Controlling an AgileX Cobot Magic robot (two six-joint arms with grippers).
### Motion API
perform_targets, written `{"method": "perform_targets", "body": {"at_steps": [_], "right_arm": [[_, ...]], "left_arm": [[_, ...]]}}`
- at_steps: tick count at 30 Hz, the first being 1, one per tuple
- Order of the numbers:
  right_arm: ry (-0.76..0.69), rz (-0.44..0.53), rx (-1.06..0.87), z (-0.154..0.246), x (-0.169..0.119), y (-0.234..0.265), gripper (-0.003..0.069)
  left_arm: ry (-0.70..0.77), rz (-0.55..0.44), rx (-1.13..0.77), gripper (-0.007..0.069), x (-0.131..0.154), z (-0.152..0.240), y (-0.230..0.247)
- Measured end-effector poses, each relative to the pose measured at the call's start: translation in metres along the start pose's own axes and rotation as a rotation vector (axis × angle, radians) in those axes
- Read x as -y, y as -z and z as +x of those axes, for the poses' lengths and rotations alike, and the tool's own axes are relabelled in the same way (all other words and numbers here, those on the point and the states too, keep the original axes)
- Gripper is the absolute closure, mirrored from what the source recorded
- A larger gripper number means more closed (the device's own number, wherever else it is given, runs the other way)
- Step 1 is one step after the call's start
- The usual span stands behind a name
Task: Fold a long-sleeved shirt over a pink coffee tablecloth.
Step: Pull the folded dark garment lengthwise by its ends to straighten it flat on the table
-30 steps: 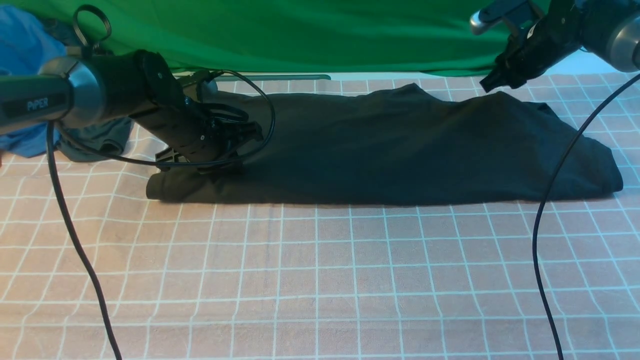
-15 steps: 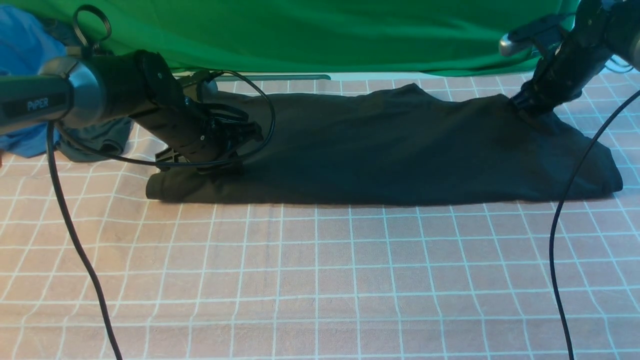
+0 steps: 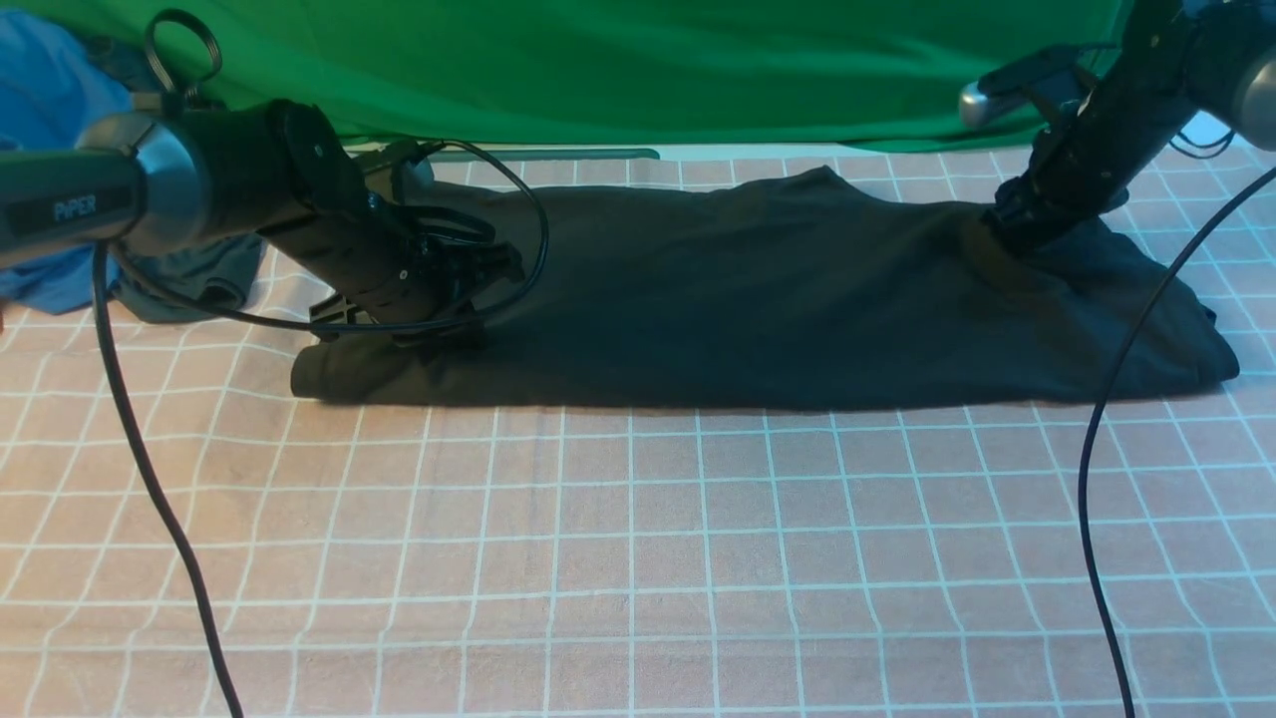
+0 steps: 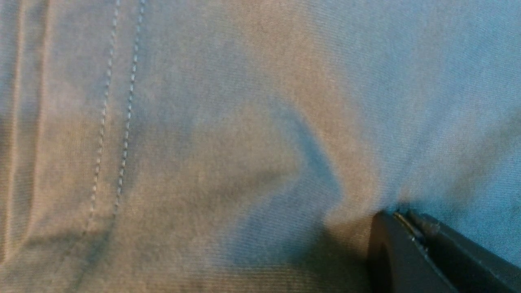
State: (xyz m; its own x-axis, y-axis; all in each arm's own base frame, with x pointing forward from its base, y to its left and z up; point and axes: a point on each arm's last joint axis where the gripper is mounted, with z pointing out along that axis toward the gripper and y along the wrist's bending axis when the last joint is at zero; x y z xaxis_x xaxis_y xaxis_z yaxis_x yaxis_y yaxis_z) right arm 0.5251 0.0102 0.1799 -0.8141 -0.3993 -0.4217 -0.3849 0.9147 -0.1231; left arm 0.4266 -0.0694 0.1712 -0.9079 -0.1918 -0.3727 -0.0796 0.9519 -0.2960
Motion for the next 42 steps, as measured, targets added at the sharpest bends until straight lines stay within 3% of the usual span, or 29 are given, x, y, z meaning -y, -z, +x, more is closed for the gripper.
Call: {"method": "perform_targets", "body": {"at_steps": [6, 9, 10, 11, 12, 14, 26, 29, 35, 38, 42], "right_arm": [[0.009, -0.002, -0.004, 0.002, -0.002, -0.013, 0.0253], [0.009, -0.006, -0.003, 0.002, -0.003, -0.015, 0.0406], [0.010, -0.007, -0.004, 0.002, -0.004, -0.016, 0.0515], [0.010, -0.007, -0.004, 0.002, -0.004, -0.016, 0.0527], [0.009, -0.011, -0.010, 0.003, -0.004, -0.016, 0.0589], [0.009, -0.017, -0.021, 0.002, -0.004, -0.013, 0.0615], [0.025, -0.018, -0.022, -0.007, 0.002, 0.044, 0.0618], [0.060, -0.037, -0.060, -0.002, 0.001, 0.040, 0.0578], [0.161, -0.065, -0.113, 0.005, -0.001, 0.023, 0.0302], [0.170, -0.052, -0.107, 0.005, 0.000, 0.017, 0.0285], [0.186, -0.035, -0.087, 0.005, 0.002, 0.006, 0.0342]], "left_arm": [[0.000, 0.000, 0.000, 0.0612, 0.000, 0.000, 0.000], [0.000, 0.000, 0.000, 0.0612, 0.000, 0.000, 0.000], [0.000, 0.000, 0.000, 0.0612, 0.000, 0.000, 0.000], [0.000, 0.000, 0.000, 0.0612, 0.000, 0.000, 0.000], [0.000, 0.000, 0.000, 0.0612, 0.000, 0.000, 0.000], [0.000, 0.000, 0.000, 0.0612, 0.000, 0.000, 0.000], [-0.004, -0.003, 0.003, 0.0612, 0.000, 0.000, 0.000], [-0.005, -0.003, 0.003, 0.0612, 0.000, 0.000, 0.000], [-0.006, -0.004, 0.004, 0.0612, 0.000, 0.000, 0.000], [-0.006, -0.004, 0.005, 0.0612, 0.000, 0.000, 0.000], [-0.005, -0.003, 0.007, 0.0612, 0.000, -0.001, 0.000]]}}
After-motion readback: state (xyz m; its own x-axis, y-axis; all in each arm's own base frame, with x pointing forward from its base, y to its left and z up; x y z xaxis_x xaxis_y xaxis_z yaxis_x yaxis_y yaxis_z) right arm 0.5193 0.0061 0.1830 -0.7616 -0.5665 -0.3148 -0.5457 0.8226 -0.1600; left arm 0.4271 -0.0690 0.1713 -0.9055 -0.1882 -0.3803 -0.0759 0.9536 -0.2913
